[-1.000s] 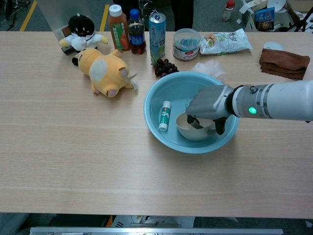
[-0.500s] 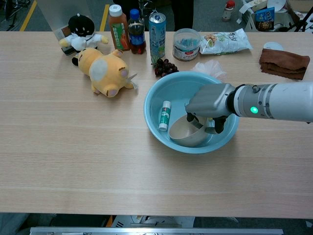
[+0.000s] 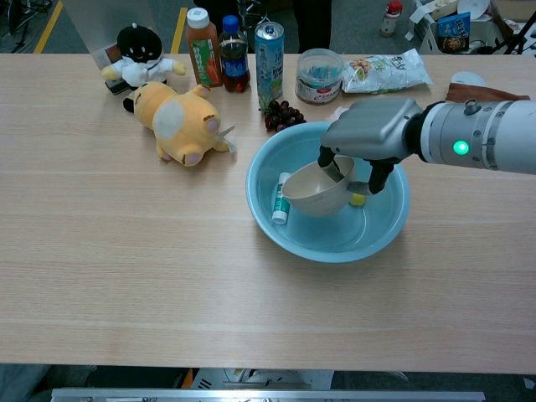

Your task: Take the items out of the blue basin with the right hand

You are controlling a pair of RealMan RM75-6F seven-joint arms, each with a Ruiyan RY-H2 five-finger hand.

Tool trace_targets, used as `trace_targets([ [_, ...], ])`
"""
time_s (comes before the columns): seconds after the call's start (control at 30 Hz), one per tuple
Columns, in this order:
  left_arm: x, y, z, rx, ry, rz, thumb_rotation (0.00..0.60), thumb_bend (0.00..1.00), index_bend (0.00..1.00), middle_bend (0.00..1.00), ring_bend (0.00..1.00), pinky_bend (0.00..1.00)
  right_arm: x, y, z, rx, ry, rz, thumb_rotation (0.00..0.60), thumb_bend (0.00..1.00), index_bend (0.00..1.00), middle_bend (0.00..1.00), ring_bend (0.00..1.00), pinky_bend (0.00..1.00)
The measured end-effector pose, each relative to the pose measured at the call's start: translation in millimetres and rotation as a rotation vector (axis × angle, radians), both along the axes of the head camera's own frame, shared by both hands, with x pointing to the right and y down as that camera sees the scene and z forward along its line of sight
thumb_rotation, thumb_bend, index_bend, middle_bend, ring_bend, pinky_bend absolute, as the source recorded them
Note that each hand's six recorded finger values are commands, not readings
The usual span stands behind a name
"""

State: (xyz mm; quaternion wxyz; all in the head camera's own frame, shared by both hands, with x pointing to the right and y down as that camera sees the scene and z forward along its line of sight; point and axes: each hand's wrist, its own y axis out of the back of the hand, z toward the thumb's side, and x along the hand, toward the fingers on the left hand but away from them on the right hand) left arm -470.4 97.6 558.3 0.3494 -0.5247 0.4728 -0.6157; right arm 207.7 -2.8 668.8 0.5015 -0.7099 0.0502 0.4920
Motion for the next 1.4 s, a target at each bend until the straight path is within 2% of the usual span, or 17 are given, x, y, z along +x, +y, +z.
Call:
trace_targets([
  [0.23,3.7,-2.0,-0.8,0.0,0.001,0.008,0.6,0.37,0.26,0.26,0.25,0.26,-6.2,-43.8,-42.8,0.11,-0.109,0.094,0.6,0.45,0.68,0.42,0.24,0.33],
  [0.4,6.3,-4.4,-0.9,0.001,0.002,0.014,0.6,0.37,0.26,0.26,0.25,0.26,-9.6,-75.6,-54.3,0.175,-0.144,0.157,0.6,0.45,0.68,0.42,0.24,0.33],
  [0.63,7.6,-5.5,-1.9,0.004,0.001,0.012,0.6,0.37,0.26,0.26,0.25,0.26,-19.1,-110.1,-34.7,0.209,-0.111,0.216,0.6,0.45,0.68,0.42,0.24,0.33],
  [0.87,4.8,-4.9,-2.1,0.002,-0.005,-0.002,0.6,0.37,0.26,0.26,0.25,0.26,-39.7,-128.3,-2.5,0.226,-0.055,0.227,0.6,0.45,0.68,0.42,0.24,0.33],
  [0.97,4.0,-4.7,-2.7,0.005,-0.006,-0.005,0.6,0.37,0.26,0.26,0.25,0.26,-46.0,-136.0,8.3,0.238,-0.029,0.242,0.6,0.44,0.61,0.41,0.24,0.33],
  [1.23,1.3,-4.6,-3.3,0.009,-0.009,-0.014,0.6,0.37,0.26,0.26,0.25,0.26,-61.6,-136.8,25.3,0.22,0.013,0.241,0.6,0.41,0.24,0.3,0.23,0.33],
  [1.3,1.3,-4.5,-3.6,0.01,-0.009,-0.015,0.6,0.37,0.26,0.26,0.25,0.26,-61.4,-136.8,26.4,0.219,0.018,0.243,0.6,0.41,0.2,0.3,0.23,0.33],
  [1.4,1.4,-4.7,-4.2,0.013,-0.009,-0.014,0.6,0.37,0.26,0.26,0.25,0.26,-61.5,-136.1,25.8,0.216,0.014,0.244,0.6,0.41,0.2,0.29,0.22,0.33],
])
